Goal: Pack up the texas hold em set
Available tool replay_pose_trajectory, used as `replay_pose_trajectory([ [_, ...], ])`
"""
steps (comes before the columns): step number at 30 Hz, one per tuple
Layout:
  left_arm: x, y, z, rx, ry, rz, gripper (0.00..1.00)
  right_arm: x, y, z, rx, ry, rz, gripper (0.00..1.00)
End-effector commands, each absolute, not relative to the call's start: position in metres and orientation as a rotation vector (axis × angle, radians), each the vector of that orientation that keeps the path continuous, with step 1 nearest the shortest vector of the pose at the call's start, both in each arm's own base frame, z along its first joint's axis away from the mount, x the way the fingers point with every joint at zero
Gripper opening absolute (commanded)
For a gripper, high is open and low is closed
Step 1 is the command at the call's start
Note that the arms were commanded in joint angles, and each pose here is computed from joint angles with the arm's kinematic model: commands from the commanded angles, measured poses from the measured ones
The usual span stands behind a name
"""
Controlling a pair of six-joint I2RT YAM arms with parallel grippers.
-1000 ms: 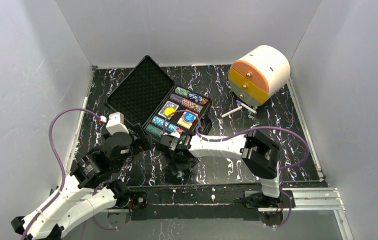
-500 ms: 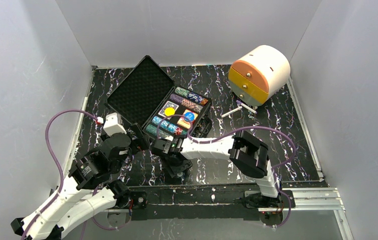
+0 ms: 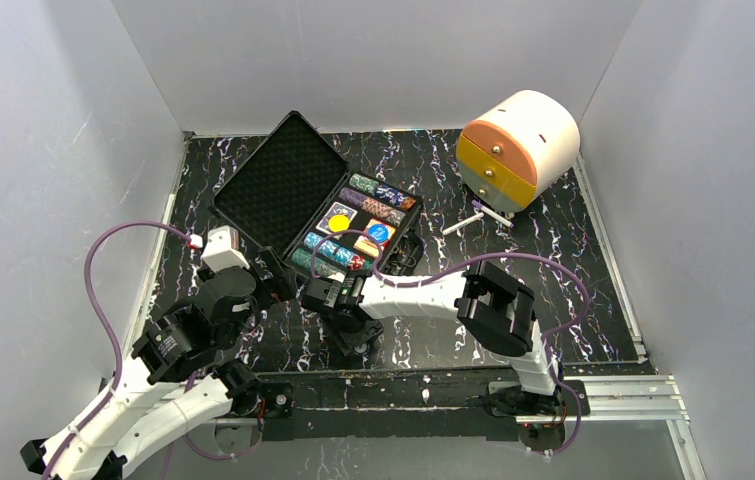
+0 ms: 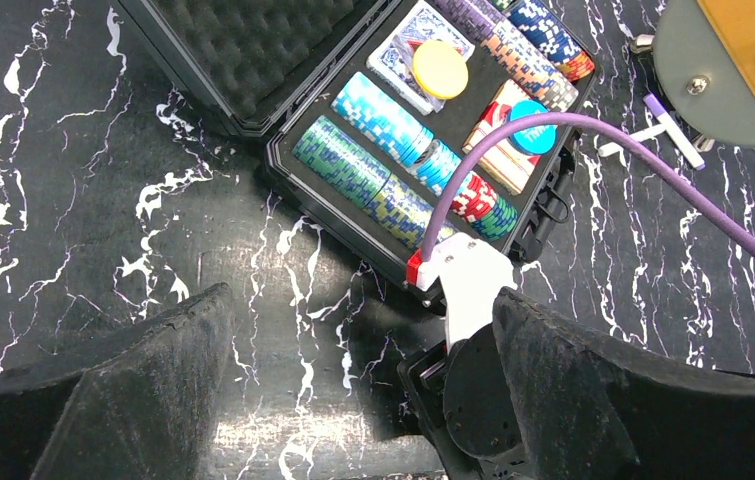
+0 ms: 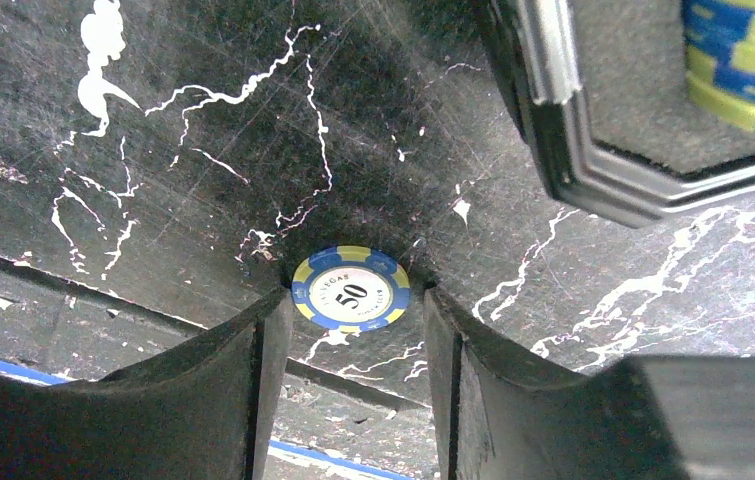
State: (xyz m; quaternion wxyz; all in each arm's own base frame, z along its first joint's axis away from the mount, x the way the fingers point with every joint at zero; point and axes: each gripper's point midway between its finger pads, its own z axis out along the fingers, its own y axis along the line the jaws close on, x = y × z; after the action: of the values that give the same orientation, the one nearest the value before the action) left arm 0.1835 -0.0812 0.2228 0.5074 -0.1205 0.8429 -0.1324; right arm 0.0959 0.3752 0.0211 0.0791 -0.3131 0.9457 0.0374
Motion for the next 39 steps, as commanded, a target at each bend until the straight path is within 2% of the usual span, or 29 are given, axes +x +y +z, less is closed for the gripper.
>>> replay_pose_trajectory([
  [1,0.186,-0.078,0.235,-0.292,1.998,-0.318,0.98,0.097,0.380,-0.001,-0.977,2.815,0.121,0.57],
  [6,0.186,-0.080,0.233,-0.289,2.004,-0.322,0.98,0.103,0.375,-0.006,-0.978,2.797,0.068,0.57],
  [10,0.186,-0.081,0.232,-0.287,2.007,-0.324,0.98,0.109,0.376,-0.006,-0.973,2.768,0.047,0.65],
  [14,0.186,-0.081,0.231,-0.286,2.009,-0.323,0.98,0.113,0.382,-0.003,-0.998,2.719,0.074,0.66],
  [27,0.187,-0.085,0.227,-0.277,2.023,-0.329,0.98,0.110,0.364,-0.011,-0.966,2.718,-0.028,0.44],
  [39,0.186,-0.092,0.218,-0.286,2.052,-0.355,0.98,0.121,0.367,0.038,-0.791,2.620,0.132,0.43],
])
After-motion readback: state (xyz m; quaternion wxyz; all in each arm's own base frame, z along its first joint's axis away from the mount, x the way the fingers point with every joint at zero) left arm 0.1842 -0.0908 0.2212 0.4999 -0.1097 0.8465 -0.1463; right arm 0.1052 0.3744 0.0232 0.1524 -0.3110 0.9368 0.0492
